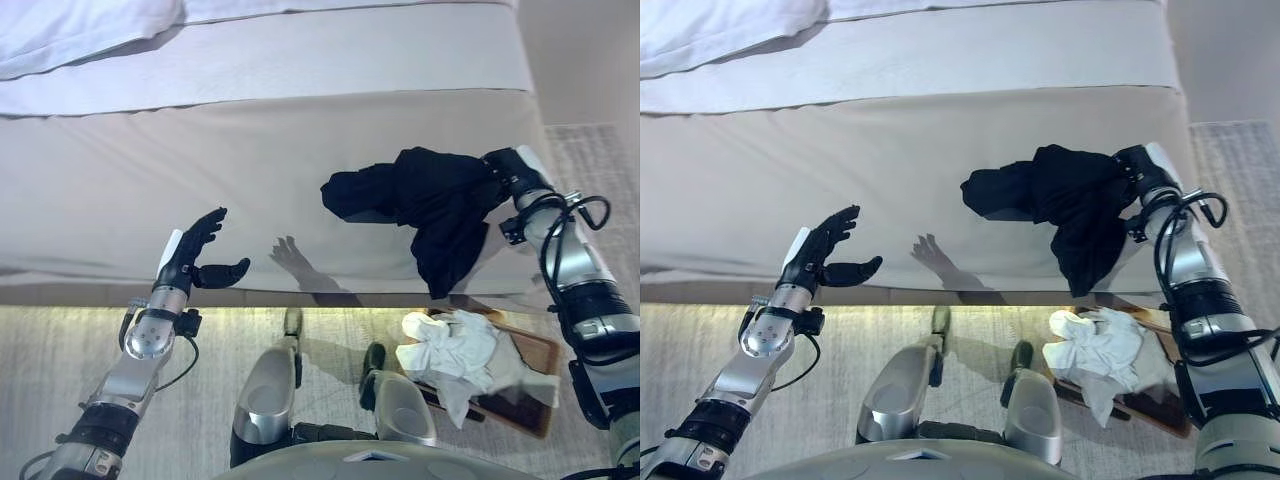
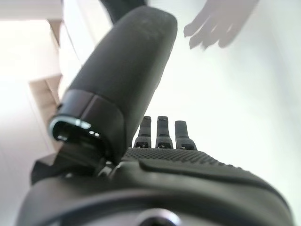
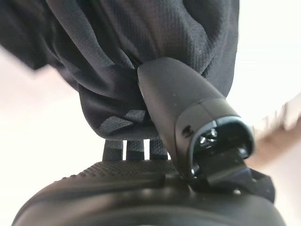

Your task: Pick up the clothes from the bed and place them into the basket

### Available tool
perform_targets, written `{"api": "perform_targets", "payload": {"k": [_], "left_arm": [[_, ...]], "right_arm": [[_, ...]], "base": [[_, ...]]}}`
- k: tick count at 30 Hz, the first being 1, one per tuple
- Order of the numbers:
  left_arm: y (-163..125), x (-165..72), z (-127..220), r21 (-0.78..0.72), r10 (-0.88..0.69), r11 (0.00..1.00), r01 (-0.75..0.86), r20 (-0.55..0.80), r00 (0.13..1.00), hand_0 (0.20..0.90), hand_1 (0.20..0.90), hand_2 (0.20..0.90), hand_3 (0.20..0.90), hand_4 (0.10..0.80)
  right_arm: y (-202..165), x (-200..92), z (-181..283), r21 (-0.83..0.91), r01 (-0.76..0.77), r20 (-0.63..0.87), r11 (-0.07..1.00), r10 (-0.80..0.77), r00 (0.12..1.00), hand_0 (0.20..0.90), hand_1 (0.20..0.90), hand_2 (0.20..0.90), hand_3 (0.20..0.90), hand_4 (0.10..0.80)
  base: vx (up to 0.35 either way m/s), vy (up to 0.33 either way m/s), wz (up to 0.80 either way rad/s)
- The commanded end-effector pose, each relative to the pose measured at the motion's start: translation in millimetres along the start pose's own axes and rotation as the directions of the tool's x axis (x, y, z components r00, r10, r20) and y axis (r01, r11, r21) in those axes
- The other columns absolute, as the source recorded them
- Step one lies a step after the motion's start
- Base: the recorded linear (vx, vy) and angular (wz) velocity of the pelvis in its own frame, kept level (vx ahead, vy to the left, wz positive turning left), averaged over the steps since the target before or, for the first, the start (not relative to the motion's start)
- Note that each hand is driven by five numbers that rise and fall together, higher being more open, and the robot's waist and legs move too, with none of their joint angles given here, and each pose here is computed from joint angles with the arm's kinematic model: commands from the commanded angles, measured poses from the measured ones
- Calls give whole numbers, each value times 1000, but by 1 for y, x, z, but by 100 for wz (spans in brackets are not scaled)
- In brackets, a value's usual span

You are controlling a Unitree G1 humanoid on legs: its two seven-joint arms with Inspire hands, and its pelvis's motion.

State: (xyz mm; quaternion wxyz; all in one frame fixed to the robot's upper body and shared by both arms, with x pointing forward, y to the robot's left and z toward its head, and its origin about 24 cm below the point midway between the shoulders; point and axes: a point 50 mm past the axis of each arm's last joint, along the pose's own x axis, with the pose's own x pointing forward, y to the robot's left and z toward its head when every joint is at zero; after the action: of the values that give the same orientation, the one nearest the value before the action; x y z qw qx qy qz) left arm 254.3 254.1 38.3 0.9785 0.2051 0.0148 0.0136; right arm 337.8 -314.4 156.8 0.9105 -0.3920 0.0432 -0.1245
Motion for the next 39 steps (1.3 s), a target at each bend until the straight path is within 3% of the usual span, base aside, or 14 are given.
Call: {"api": "perform_targets", "payload": {"k": [1, 17, 25, 39], "left_arm": [[-2, -14, -16, 19, -1, 1000, 1, -26, 1000, 900, 900, 900, 900, 800], [9, -5, -30, 70, 59, 996, -53, -91, 994, 900, 900, 900, 900, 800], [8, 0, -29, 66, 28, 998, -22, -93, 995, 900, 900, 900, 900, 800], [10, 0, -38, 64, 26, 998, -17, -141, 990, 900, 900, 900, 900, 800]], "right_arm": [[-42, -11, 10, -55, 130, 119, 990, -123, 985, 300, 300, 300, 200, 100], [-128, -49, -9, 61, 398, 98, 915, -402, 910, 300, 300, 300, 200, 100], [-150, -67, -26, 48, 457, 73, 888, -459, 885, 300, 300, 300, 200, 100], [-158, -81, -44, 53, 479, 43, 876, -482, 875, 300, 300, 300, 200, 100]], "base": [[53, -32, -24], [13, -19, -31], [8, 0, -22], [-5, 15, -14]]}}
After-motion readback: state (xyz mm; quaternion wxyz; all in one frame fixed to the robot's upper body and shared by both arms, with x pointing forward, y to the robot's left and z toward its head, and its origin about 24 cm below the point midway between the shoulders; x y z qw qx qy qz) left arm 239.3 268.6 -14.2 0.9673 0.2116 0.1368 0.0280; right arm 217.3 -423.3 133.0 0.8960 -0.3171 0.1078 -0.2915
